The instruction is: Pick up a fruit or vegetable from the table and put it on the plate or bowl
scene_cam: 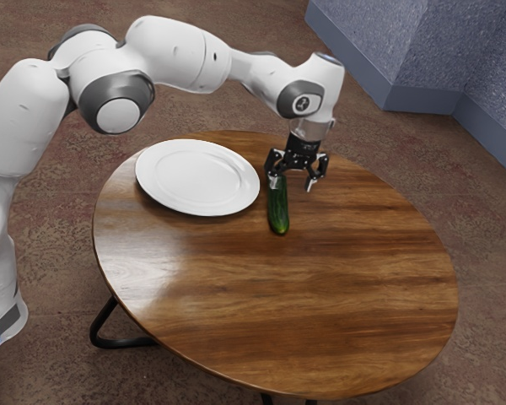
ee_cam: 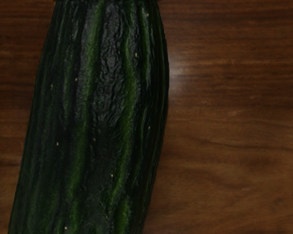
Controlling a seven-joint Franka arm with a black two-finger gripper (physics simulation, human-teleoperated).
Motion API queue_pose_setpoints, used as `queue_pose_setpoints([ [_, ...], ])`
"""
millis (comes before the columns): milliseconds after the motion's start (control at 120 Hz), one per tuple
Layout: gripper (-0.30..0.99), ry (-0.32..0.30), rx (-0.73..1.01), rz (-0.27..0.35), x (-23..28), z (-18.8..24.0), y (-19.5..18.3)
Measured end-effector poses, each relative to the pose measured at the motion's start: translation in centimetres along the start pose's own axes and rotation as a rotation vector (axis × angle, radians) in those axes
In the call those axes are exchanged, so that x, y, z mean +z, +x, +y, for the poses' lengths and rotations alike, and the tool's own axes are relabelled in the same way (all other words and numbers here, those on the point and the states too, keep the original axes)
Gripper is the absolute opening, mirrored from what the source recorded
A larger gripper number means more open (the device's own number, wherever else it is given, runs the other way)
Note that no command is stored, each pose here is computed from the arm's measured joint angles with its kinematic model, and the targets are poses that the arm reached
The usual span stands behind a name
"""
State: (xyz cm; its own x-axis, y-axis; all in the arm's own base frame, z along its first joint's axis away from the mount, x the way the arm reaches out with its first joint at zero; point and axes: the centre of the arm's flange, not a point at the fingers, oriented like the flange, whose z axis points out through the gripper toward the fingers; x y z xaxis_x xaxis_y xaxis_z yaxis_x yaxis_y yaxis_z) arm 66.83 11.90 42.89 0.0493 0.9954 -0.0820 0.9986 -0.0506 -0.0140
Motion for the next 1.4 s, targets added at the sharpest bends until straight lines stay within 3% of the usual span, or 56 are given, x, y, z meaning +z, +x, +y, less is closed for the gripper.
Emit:
queue_pose_setpoints([
  [233,0.65,-0.003,0.002,-0.004,2.2,0.7,0.4],
  [342,0.52,-0.004,0.011,-0.007,2.7,1.0,0.0],
  [483,0.45,-0.012,0.02,-0.008,2.6,1.1,0.0],
  [642,0.21,-0.041,0.035,-0.008,0.6,0.8,0.0],
  [800,0.21,-0.08,0.042,-0.016,-3.6,-1.2,0.0],
  [1025,0.22,-0.088,0.058,-0.016,-9.0,-6.8,-2.4],
  [1400,0.22,-0.043,-0.031,-0.162,-9.1,-16.0,4.0],
])
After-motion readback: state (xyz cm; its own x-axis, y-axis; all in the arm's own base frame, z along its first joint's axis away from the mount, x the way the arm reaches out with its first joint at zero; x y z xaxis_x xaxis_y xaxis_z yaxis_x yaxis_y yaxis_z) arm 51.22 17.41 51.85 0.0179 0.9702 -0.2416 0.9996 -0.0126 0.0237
